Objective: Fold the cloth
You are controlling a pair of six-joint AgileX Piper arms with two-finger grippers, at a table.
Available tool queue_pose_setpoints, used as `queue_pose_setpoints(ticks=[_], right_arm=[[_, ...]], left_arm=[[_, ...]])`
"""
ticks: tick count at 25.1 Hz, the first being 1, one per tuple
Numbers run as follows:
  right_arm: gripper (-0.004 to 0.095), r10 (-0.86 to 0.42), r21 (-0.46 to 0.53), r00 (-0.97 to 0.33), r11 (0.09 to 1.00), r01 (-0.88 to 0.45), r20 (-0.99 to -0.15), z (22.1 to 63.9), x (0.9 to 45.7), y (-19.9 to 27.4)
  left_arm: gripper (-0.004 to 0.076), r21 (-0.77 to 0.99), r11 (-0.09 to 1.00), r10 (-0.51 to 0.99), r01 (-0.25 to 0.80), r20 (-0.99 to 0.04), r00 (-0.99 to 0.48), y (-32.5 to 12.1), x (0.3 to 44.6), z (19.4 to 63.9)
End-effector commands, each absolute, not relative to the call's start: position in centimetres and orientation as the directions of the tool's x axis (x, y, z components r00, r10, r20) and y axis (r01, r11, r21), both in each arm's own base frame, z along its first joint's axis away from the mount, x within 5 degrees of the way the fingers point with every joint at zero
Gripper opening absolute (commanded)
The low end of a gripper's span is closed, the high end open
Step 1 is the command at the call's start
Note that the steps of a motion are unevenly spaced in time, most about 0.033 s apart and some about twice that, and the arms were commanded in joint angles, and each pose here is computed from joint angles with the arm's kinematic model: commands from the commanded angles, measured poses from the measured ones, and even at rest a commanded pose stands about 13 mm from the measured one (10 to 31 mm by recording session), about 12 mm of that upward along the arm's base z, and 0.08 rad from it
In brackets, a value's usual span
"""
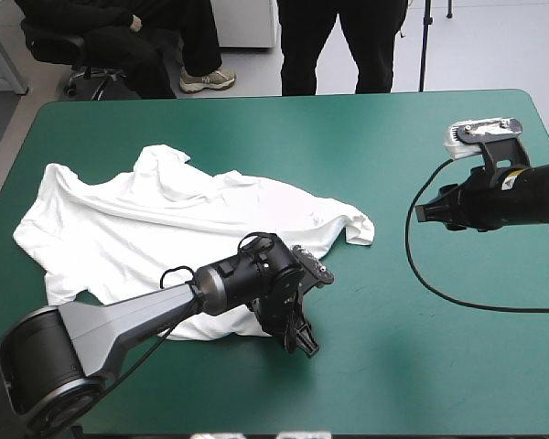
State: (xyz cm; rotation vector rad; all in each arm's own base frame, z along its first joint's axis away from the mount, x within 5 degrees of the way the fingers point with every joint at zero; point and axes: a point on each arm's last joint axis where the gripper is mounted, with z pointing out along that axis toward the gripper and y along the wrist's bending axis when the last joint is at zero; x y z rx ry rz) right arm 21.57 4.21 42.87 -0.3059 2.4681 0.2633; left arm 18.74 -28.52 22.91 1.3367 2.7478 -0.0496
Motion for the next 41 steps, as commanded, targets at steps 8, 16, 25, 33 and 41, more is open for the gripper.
queue_pose_setpoints(ticks=[8, 16, 25, 33, 41], right_arm=[[0.0400, -0.132, 0.137, -0.748, 0.948, -0.286, -0.651, 44.1, 20.8, 4.2], [0.0445, -0.193, 0.144, -0.762, 0.925, -0.351, -0.618, 43.0, 22.3, 5.3], [0.0588, -0.394, 0.010, -0.799, 0.895, -0.447, -0.454, 37.2, 27.5, 10.0], [0.0591, -0.298, 0.161, -0.873, 0.910, -0.382, -0.386, 31.5, 33.6, 12.1], [0.0590, -0.265, 0.186, -0.895, 0.920, -0.346, -0.358, 29.4, 37.3, 11.5]], left_arm=[[0.0407, -0.008, 0.583, 0.803, 0.813, -0.151, -0.577, -30.1, 19.4, 21.1], [-0.0015, -0.007, 0.580, 0.806, 0.815, -0.145, -0.574, -30.2, 19.5, 20.8], [-0.0015, -0.031, 0.589, 0.797, 0.808, -0.140, -0.587, -30.3, 19.3, 20.8], [-0.0015, -0.047, 0.595, 0.794, 0.802, -0.121, -0.596, -30.3, 19.1, 20.8], [-0.0015, -0.048, 0.604, 0.788, 0.796, -0.117, -0.605, -30.2, 19.1, 20.8]])
